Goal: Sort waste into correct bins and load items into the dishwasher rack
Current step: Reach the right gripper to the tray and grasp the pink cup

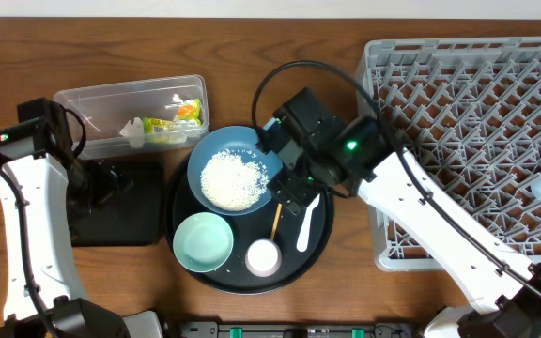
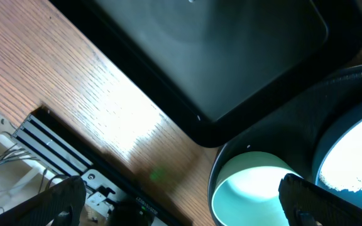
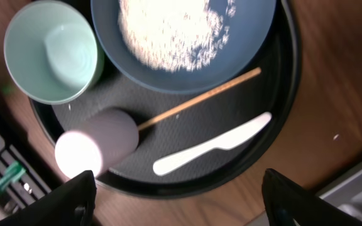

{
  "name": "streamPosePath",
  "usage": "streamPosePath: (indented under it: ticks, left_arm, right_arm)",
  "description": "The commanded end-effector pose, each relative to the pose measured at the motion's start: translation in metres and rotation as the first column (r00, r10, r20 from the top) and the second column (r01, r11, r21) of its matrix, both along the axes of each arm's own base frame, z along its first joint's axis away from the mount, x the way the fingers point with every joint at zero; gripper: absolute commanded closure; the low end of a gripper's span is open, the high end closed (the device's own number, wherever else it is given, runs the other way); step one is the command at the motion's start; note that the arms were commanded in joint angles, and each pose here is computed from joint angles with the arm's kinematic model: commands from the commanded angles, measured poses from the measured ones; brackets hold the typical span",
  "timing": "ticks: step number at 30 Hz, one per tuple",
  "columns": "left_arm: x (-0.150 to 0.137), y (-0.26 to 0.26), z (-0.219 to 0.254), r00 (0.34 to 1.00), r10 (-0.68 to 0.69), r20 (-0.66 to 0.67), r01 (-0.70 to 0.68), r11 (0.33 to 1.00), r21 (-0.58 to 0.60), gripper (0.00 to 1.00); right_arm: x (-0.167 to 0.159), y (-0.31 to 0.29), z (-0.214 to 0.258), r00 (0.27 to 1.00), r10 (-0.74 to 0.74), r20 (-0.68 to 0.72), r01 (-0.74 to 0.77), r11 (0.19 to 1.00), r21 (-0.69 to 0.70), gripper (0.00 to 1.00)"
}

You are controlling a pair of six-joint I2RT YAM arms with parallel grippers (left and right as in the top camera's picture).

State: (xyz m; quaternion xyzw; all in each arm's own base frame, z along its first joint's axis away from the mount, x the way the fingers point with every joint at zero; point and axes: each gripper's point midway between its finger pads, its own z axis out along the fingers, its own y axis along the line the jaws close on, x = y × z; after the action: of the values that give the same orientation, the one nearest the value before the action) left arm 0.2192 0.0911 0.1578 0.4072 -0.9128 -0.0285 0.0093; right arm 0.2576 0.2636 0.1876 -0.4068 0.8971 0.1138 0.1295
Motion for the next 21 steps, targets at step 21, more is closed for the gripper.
streamPosePath:
  ticks: [21]
  left_arm:
    - [0.000,0.003,0.001,1.000,0.004,-0.004,-0.004,1.000,0.011,0.01]
  right_arm:
    - [-0.109,0.055,-0.099,0.954,0.255,-0.159,-0.264,0.964,-0.038,0.10]
